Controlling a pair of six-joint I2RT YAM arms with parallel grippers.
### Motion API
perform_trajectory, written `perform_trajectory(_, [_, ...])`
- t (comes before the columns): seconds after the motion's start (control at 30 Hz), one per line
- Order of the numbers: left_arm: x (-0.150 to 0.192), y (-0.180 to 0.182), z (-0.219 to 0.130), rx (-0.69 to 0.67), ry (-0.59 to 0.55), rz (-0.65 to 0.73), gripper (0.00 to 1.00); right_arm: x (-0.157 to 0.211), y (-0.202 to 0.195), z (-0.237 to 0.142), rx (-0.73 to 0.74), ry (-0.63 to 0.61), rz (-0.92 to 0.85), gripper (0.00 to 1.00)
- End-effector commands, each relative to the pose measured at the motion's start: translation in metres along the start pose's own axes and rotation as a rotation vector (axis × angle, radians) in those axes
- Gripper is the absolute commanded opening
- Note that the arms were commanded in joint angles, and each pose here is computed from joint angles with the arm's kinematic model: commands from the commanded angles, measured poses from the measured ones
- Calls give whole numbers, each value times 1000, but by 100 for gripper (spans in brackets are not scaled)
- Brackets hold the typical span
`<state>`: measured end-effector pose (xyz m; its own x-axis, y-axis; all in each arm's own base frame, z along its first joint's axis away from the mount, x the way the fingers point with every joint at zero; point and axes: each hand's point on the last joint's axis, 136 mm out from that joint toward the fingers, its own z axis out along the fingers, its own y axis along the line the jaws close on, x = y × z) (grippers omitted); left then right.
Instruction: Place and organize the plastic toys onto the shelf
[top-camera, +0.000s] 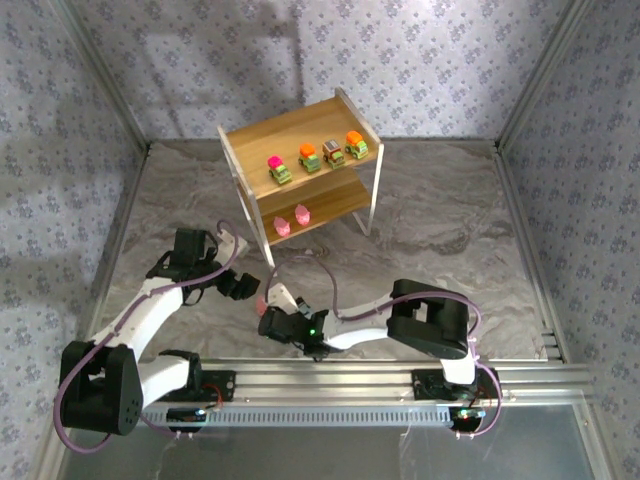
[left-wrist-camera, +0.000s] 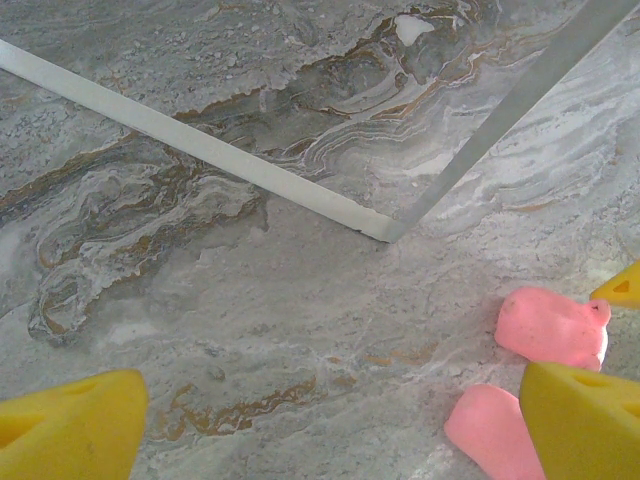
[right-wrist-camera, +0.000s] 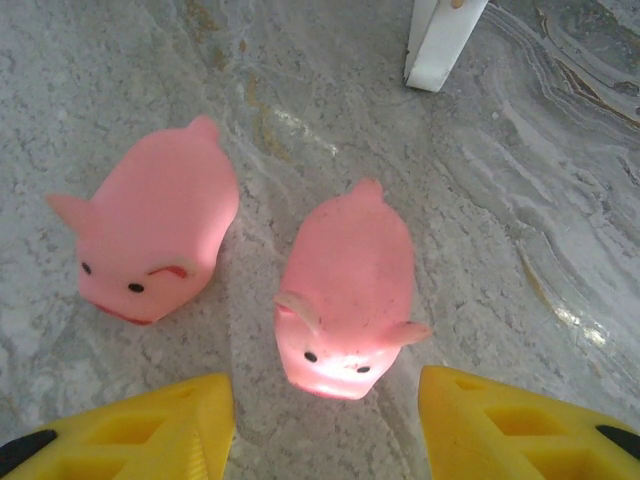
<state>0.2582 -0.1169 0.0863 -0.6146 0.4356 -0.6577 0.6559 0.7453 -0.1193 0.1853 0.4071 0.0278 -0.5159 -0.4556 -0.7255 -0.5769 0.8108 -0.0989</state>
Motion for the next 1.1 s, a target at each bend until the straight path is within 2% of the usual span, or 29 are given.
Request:
perform_trajectory(0.0, [0, -3, -1, 19, -7, -6, 96, 2, -16, 17, 65, 6, 33, 53])
perform_trajectory(0.17, [0, -3, -1, 20, -8, -6, 96, 0, -19, 21, 71, 1, 46, 50])
perform_trajectory(0.43, [1, -3, 0, 20, -5, -7, 96, 1, -23, 18, 86, 0, 42, 35])
perform_trajectory(1.07, [1, -2, 0, 20, -1, -7, 96, -11, -32, -17, 37, -94, -17, 33])
